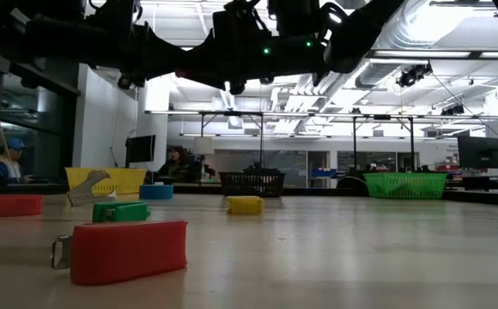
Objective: Pick and place Stapler, Stapler remover, tape
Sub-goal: Put the top right red stapler into the yellow bin
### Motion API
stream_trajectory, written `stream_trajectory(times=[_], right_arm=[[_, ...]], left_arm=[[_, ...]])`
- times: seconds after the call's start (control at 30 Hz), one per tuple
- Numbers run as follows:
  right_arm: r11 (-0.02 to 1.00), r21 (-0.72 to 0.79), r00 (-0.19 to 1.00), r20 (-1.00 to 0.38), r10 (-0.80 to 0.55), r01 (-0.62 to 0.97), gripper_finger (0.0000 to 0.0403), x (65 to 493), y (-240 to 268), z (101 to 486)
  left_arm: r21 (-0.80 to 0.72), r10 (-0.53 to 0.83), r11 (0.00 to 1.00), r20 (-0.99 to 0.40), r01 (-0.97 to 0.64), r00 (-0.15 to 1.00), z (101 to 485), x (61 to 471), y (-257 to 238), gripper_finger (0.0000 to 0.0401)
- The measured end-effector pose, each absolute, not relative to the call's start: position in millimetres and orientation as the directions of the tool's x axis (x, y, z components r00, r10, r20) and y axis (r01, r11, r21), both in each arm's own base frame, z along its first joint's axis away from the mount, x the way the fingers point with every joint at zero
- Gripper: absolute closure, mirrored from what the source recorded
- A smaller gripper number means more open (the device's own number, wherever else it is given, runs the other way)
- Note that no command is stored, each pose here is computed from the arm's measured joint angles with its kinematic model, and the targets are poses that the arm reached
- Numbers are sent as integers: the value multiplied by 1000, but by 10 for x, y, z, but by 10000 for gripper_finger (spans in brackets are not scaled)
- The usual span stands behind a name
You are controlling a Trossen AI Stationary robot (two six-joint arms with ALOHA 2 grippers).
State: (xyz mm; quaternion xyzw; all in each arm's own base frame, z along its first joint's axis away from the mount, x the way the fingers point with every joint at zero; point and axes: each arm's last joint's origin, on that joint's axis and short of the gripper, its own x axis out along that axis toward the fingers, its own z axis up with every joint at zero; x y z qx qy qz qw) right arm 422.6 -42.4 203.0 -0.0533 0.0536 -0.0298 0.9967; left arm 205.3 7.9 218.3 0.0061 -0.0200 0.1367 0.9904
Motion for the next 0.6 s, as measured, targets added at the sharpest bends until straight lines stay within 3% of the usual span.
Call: stream_trajectory(times=[0.6], right_arm=[[993, -109, 983, -179, 34, -54, 191, 4209, -406, 1964]], left_arm=[[-17, 166, 986, 23, -166, 986, 2158, 2055, 50, 338]])
